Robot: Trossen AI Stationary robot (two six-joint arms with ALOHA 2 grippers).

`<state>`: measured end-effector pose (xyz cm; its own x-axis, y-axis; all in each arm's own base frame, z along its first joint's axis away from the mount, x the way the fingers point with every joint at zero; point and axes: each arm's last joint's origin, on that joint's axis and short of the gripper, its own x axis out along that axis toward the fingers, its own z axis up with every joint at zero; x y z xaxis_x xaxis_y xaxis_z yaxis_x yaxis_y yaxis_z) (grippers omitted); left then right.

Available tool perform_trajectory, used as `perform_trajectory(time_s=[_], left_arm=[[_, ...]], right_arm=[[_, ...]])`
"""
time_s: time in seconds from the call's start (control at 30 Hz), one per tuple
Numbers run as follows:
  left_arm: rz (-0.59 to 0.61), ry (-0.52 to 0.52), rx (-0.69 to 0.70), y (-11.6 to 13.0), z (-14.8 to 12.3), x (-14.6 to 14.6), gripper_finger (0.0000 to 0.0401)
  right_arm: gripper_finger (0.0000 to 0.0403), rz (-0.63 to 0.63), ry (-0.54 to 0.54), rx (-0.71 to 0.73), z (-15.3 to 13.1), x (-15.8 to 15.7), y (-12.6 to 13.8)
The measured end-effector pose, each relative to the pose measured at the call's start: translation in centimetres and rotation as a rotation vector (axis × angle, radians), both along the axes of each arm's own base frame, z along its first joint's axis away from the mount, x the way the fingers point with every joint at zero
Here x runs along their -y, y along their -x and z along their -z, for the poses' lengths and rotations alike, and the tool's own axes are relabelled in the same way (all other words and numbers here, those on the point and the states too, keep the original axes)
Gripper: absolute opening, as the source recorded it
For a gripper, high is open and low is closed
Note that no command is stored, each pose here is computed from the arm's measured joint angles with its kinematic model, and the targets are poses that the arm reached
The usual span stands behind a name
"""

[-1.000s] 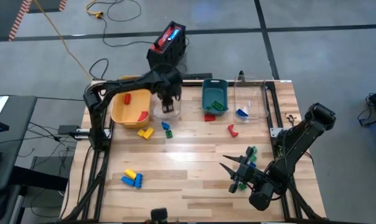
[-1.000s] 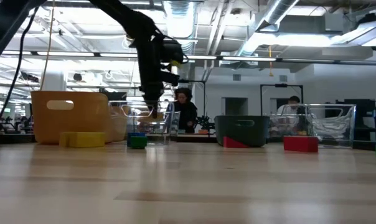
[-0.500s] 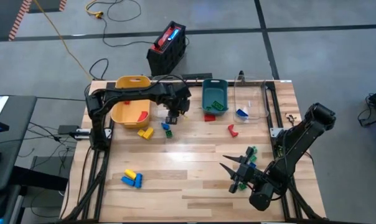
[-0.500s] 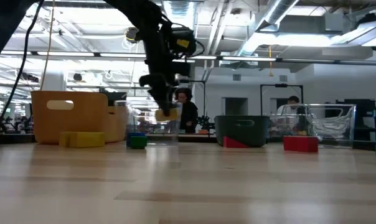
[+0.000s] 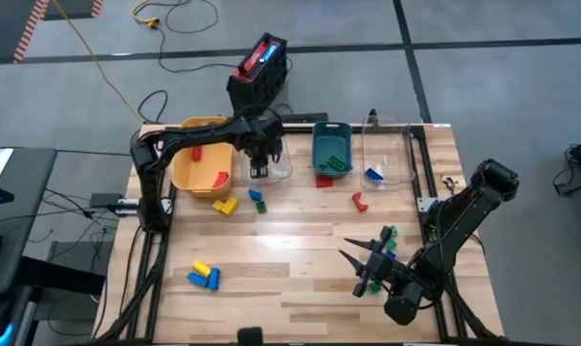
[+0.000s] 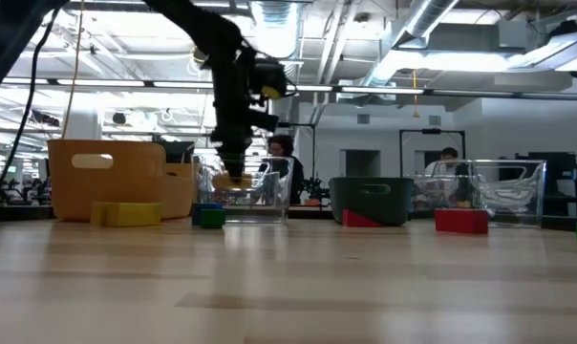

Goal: Sort blocks
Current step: Put the yellow block into the left transparent bin, then put the blue game piece into the right transparent bin

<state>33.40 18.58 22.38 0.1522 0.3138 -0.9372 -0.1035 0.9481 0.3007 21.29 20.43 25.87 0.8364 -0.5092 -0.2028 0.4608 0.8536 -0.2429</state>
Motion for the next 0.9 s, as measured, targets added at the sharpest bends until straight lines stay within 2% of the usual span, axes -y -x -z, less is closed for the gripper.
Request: perform_trajectory(time_s=[0.2, 0.37, 0.5, 0.57, 0.73, 0.9], left_arm=[[-0.119, 0.026, 0.018, 1.6, 0.6, -2.6, 0.0176], [-0.114, 0.011, 0.026, 1.9, 0.5, -3.2, 0.0217], [-0.071, -0.023, 0.002, 1.3, -0.3, -2.4, 0.0231], [-0.025, -0.058, 0.016, 0.9, -1.6, -1.0, 0.0229], [0.094, -0.15, 0.156, 0.8, -6.5, 4.5, 0.0215], [0.176, -0.208, 0.262, 2.9, -9.6, 11.0, 0.0211]], right_arm=[[0.0159, -0.011, -0.006, 0.004, 0.0, -0.3, 0.3], [0.0159, -0.008, -0.007, 0.004, 0.0, -0.2, 0.2], [0.0159, -0.02, 0.002, -0.002, 0.1, -0.4, 0.5], [0.0159, -0.025, 0.021, 0.004, 0.0, -0.7, 1.0], [0.0159, -0.041, 0.044, 0.059, -0.9, -1.2, 2.8], [0.0159, -0.04, 0.017, 0.085, -1.1, -1.3, 3.1]])
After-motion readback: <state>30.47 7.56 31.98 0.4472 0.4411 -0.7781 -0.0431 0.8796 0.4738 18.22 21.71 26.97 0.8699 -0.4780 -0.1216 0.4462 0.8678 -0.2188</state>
